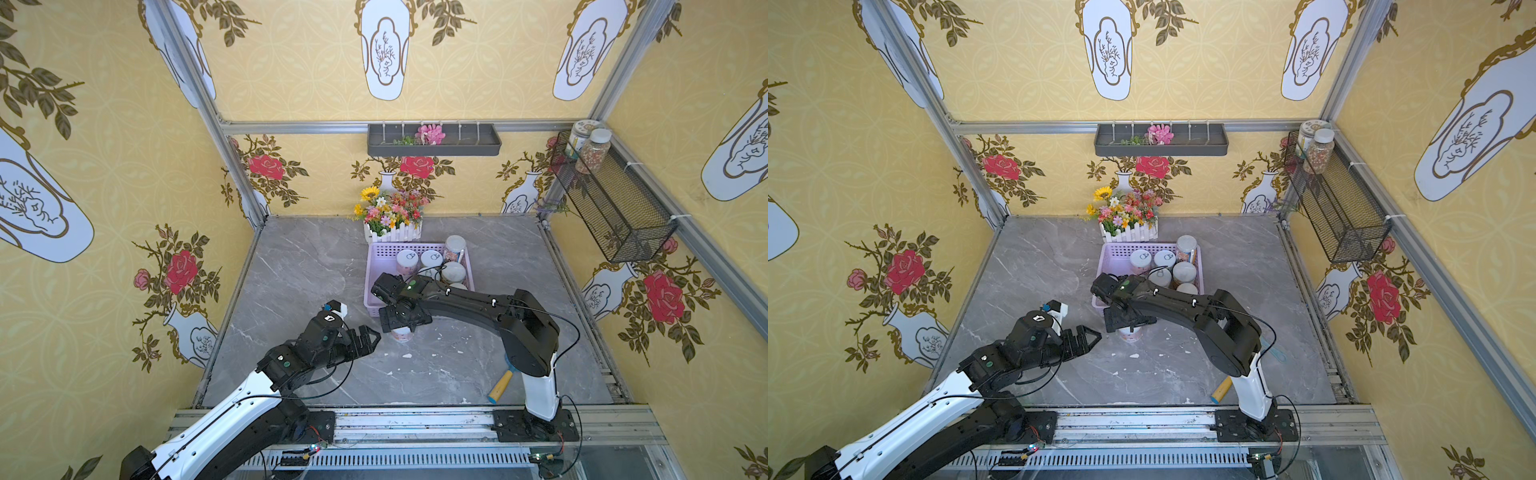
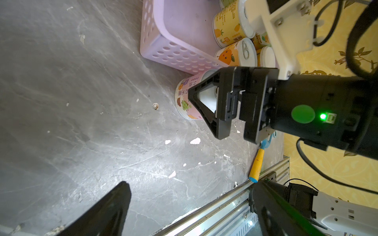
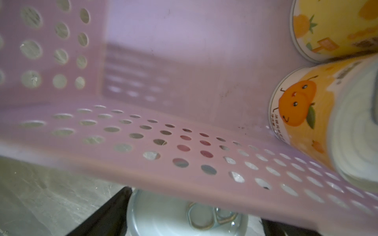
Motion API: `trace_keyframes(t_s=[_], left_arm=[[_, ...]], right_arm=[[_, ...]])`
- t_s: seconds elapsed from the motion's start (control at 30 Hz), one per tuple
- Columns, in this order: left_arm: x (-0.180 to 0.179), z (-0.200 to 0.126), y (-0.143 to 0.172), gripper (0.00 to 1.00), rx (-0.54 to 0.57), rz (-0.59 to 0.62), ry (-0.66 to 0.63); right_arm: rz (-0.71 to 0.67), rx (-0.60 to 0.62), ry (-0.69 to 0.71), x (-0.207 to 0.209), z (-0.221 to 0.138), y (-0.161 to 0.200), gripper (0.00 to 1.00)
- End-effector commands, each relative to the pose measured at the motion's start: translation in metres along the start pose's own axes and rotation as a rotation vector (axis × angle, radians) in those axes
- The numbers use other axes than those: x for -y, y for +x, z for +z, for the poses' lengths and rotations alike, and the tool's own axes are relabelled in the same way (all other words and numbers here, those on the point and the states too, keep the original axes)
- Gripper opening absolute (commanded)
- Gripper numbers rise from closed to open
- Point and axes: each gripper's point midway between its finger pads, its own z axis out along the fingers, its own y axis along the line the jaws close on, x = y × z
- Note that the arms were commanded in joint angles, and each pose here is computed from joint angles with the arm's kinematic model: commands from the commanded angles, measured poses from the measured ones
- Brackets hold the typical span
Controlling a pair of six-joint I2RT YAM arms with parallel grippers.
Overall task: Put the canned food in the basket
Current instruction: Pick up the canned food from the center of the board.
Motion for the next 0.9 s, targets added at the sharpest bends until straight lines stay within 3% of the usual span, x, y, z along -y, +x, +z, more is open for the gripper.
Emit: trace_keyframes(t_s=[0.0,0.87], left_arm=[[0.0027,0.0010,-0.0012,0.99,0.003,0.004,0.013],[0.0019,0.0045,-0.0004,0.99,-0.008,0.014,0.004]], right_arm=[[-0.016,-0.011,0.021,0.0029,0.0002,0.0015,1.00],[-0.033,-0.027,-0.011,-0.0049,-0.0026,0.0061,0.70]])
